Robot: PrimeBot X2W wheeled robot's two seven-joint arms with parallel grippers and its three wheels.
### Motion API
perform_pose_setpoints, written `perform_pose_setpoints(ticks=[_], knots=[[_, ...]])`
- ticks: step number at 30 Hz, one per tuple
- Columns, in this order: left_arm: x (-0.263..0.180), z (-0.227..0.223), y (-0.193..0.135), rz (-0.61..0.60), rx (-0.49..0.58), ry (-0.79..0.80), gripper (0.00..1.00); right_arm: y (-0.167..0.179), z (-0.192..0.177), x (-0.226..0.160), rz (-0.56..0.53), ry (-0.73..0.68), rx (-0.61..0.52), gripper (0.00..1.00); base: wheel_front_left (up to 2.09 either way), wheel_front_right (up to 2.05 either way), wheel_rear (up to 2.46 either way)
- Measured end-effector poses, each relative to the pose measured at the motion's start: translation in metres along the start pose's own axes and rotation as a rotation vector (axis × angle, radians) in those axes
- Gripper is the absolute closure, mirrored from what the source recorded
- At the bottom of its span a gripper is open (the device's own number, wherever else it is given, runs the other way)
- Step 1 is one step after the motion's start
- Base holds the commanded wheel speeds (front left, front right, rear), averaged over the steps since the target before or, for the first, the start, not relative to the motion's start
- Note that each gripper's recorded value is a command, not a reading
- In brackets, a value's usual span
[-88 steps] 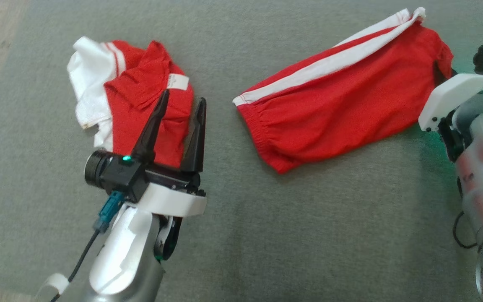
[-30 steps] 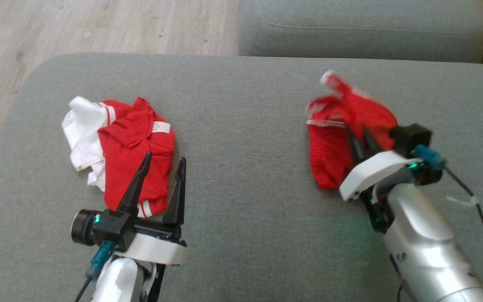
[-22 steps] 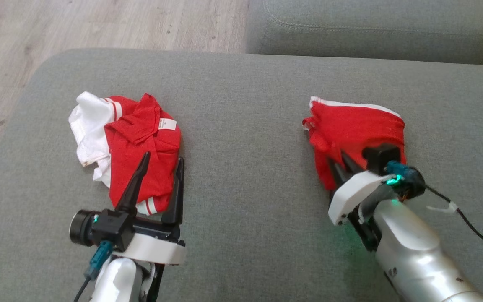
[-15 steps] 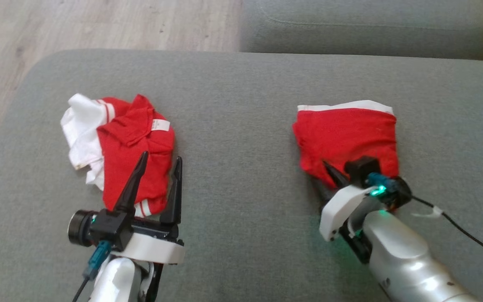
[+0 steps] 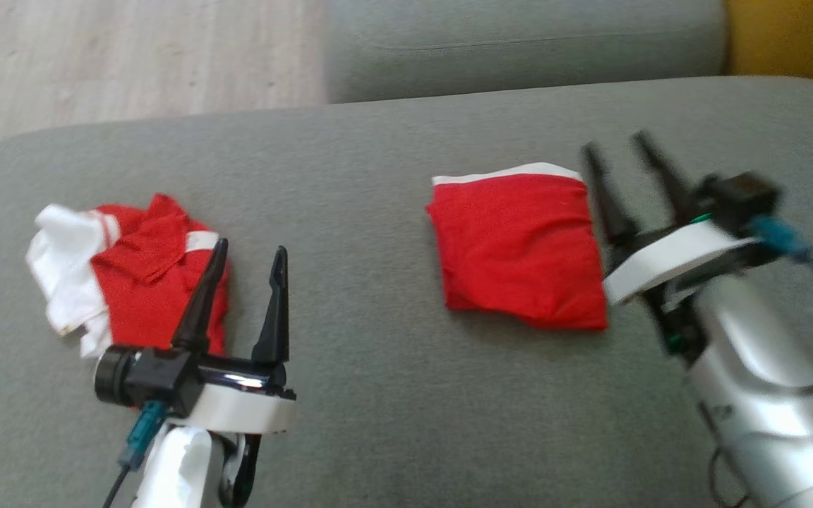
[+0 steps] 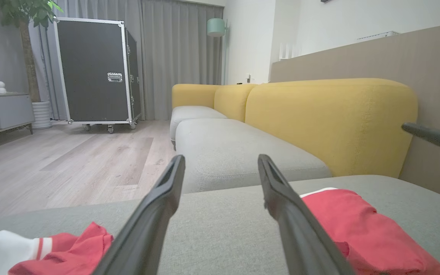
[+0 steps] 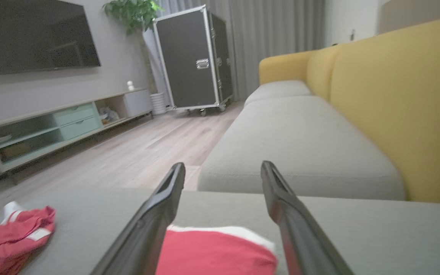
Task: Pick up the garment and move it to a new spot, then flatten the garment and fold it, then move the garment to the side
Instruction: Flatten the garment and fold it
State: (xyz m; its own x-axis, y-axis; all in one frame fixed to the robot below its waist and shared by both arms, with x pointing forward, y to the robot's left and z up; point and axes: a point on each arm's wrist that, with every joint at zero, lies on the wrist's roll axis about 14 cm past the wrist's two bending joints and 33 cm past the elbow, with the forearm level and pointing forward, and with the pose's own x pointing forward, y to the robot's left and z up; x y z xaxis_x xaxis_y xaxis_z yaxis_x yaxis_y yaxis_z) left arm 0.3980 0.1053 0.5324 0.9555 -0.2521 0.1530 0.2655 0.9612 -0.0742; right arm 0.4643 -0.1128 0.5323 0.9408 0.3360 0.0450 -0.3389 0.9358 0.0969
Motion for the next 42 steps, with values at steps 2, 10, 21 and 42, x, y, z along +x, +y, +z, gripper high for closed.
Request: perform_pose_setpoints(ticks=[2, 10, 21, 42], knots=[[0.005, 0.004, -0.004, -0.011, -0.002, -0.015, 0.00, -0.025, 0.019, -0.008, -0.067, -0.055, -0.032, 0.00, 0.00, 0.00, 0.00], [0.016, 0.003, -0.018, -0.055, -0.015, -0.019, 0.00, -0.075, 0.009, -0.066, -0.287, -0.078, -0.076, 0.00, 0.00, 0.00, 0.00], [0.020, -0.004, -0.022, -0.071, -0.025, -0.007, 0.00, -0.073, -0.009, -0.091, -0.356, -0.059, -0.069, 0.00, 0.00, 0.00, 0.00], [0.013, -0.034, 0.015, 0.023, -0.035, 0.083, 0.00, -0.016, -0.092, 0.026, -0.101, 0.222, -0.078, 1.00, 0.00, 0.00, 0.00]])
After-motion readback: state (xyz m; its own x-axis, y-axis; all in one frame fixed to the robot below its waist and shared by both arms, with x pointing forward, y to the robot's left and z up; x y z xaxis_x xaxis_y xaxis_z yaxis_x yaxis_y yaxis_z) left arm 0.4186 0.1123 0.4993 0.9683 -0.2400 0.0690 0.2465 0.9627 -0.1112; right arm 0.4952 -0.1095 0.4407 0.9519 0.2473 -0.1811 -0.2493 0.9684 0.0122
